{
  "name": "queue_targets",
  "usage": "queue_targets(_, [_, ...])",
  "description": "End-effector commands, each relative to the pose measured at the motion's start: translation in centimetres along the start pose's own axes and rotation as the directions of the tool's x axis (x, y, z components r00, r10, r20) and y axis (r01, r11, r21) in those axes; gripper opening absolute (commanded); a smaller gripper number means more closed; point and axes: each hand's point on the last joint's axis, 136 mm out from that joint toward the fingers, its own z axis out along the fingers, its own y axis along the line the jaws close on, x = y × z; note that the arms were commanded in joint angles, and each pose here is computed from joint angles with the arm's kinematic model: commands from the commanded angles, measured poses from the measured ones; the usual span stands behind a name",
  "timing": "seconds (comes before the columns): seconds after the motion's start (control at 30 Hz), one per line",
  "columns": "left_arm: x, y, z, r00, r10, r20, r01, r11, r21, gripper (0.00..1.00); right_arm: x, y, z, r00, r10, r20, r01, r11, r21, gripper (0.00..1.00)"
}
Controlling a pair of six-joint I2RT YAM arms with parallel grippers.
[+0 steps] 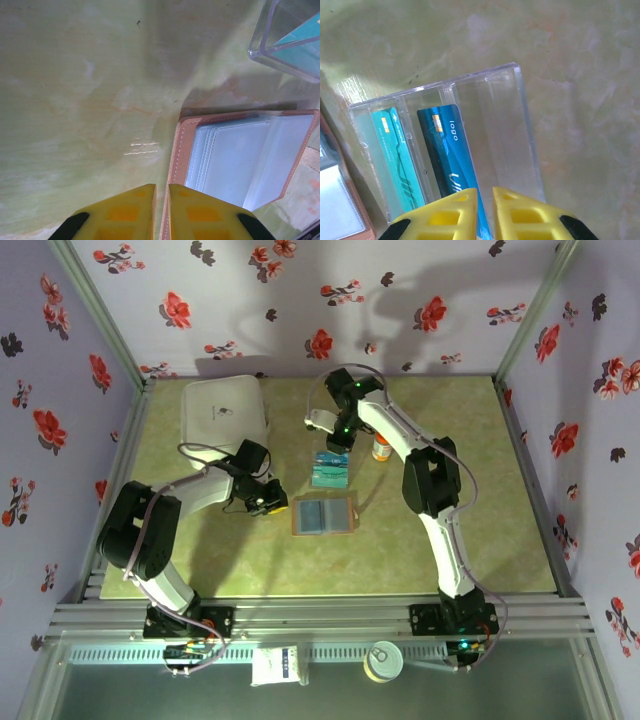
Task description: Take the credit cards out of the card holder
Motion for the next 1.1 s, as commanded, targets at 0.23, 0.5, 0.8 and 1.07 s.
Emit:
queue_targets(0.23, [0.1,0.4,0.4,1.0,-0.005,-0.015,0.005,1.0,0.002,0.14,0.0,-1.0,-0.4,1.0,0.015,0.011,-0.016,0.998,0.061,0.02])
queue_targets(0.5, [0.1,0.4,0.5,1.0,-0.008,-0.017,0.008,1.0,0.002,0.14,0.6,0.0,1.0,1.0,0.017,-0.015,-0.017,1.0,0.004,0.0])
queue_targets(0.8, [0.2,0.3,0.6,1.0,-0.01,-0.025,0.01,1.0,0.009,0.14,1.2,1.5,1.6,0.999,0.003,-0.035,-0.005,0.998,-0.069,0.01])
queue_targets(1.07, [0.2,0.3,0.7,1.0,-0.012,-0.026,0.012,1.0,0.013,0.14,1.0,1.6,1.4,0.999,0.004,-0.031,-0.007,0.997,-0.081,0.02])
